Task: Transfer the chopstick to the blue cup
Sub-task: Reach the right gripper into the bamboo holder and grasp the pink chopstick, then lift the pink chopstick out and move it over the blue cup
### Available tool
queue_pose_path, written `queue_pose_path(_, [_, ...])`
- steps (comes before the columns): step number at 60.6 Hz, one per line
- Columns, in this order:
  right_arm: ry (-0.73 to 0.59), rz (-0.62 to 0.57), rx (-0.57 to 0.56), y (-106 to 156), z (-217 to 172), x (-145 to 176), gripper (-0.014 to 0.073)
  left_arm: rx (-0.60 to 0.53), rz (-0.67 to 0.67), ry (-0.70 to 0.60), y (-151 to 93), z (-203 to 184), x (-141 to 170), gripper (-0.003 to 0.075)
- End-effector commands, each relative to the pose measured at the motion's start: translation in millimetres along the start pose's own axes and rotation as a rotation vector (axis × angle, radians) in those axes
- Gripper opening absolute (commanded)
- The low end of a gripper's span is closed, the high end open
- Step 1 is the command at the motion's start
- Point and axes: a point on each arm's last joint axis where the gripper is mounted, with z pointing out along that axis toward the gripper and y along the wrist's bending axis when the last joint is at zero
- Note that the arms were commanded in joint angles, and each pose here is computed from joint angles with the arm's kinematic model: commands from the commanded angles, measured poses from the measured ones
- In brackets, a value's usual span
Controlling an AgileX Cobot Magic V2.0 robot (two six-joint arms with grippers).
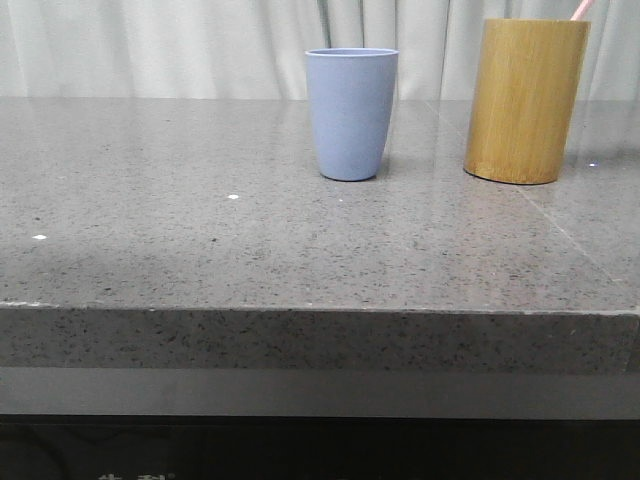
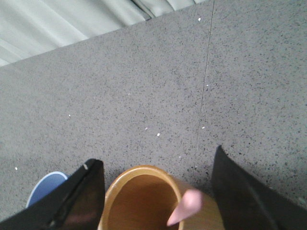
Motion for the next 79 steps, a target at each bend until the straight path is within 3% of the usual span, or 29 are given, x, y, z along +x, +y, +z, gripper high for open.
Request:
queue_pose_path(1, [-0.044, -0.048, -0.031, 11.5, -12.4, -16.6, 0.0500, 0.004, -0.013, -0.113, -1.2, -11.2, -12.6, 0.0295])
queue_pose_path(11, [-0.026, -0.064, -0.025, 9.3, -8.4, -19.0, 0.0452, 0.004, -0.013, -0.113, -1.2, -11.2, -12.6, 0.0295])
queue_pose_path(21, [-0.017, -0.089, 0.007, 6.3, -8.4, -18.3, 0.0237, 0.004, -0.013, -0.113, -1.2, -11.2, -12.6, 0.0295])
queue_pose_path(42, [-0.012, -0.090, 0.003, 7.2, -9.0, -18.1, -0.0017, 0.004, -0.013, -0.113, -1.2, -11.2, -12.6, 0.0295])
queue_pose_path(59, [-0.014, -0.153, -0.017, 22.4, -23.1, -28.9, -0.0046, 0.004, -0.013, -0.113, -1.2, -11.2, -12.6, 0.0295])
queue_pose_path(79, [-0.145, -0.382, -0.031, 82.6, -88.4, -60.3, -0.0046, 0.004, -0.013, -0.113, -1.2, -11.2, -12.6, 0.0295])
